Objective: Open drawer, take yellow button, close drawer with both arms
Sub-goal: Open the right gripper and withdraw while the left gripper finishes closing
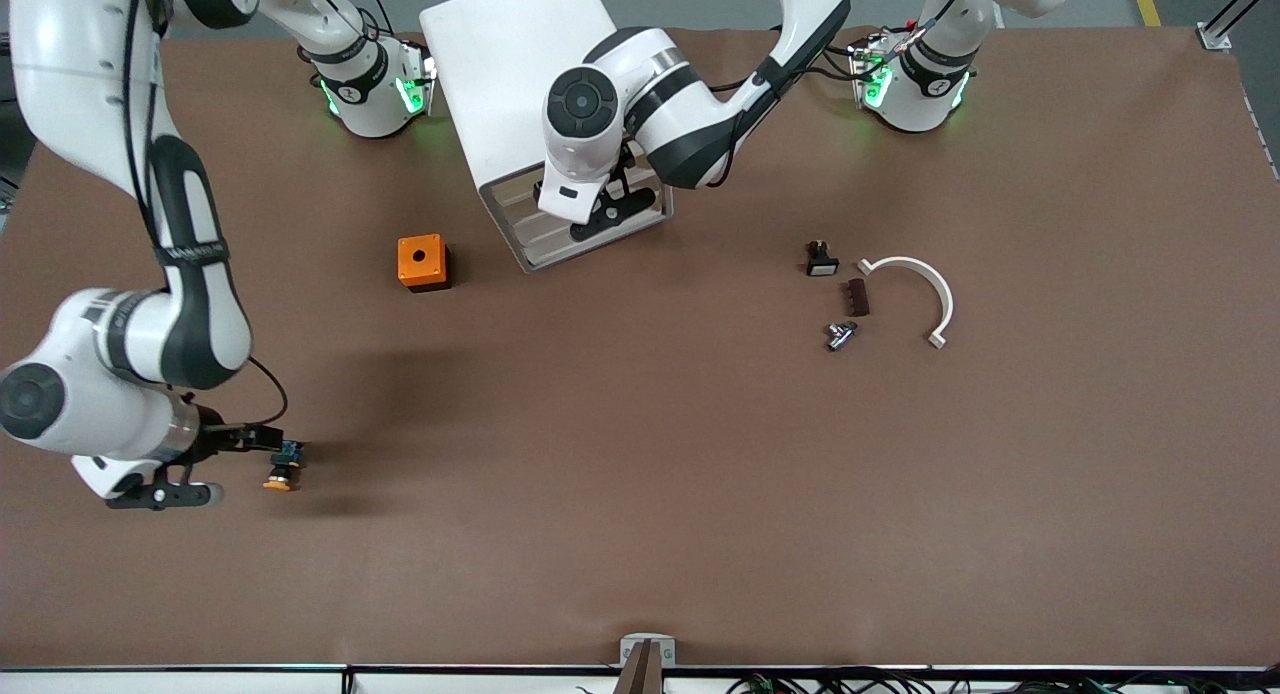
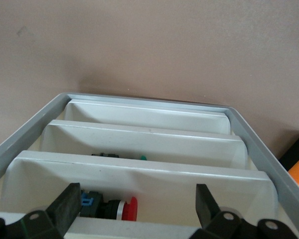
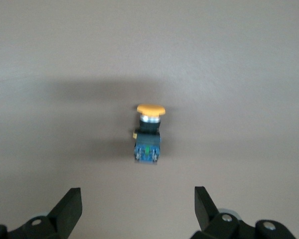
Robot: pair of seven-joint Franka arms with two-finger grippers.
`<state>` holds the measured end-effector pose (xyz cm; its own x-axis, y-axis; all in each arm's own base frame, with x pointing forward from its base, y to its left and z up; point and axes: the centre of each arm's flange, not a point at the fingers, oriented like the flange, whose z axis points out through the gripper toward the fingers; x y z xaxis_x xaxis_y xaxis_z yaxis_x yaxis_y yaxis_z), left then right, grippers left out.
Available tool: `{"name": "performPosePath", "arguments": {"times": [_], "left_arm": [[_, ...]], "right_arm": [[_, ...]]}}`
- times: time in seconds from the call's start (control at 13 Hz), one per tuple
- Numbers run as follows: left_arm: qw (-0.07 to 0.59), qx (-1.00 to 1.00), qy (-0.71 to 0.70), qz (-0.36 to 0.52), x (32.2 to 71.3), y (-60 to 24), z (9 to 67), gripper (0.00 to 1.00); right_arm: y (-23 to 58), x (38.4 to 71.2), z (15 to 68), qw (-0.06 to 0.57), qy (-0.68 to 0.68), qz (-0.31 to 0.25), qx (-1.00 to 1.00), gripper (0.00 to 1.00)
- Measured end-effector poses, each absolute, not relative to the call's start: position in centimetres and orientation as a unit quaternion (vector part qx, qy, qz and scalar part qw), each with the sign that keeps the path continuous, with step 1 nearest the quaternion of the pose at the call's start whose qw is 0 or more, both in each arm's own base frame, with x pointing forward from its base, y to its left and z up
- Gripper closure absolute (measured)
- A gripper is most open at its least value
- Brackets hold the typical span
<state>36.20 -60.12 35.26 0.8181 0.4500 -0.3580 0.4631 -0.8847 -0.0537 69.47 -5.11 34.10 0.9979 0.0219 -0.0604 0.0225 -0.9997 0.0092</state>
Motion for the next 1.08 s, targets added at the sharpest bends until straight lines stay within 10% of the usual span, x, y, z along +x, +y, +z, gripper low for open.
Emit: {"name": "performPosePath", "arguments": {"times": [0.62, 1.08], "left_arm": [[0.027, 0.949, 0.247, -0.195, 37.1, -59.7, 35.3, 0.00], [0.058, 0.961, 0.245, -0.116, 43.5, -55.3, 40.8, 0.00]], "right_arm": [[-7.3, 64.2, 51.7, -0.009, 0.002, -0.044, 0.999, 0.00], [-6.8, 63.9, 55.5, -0.010, 0.006, -0.041, 0.999, 0.00]]}}
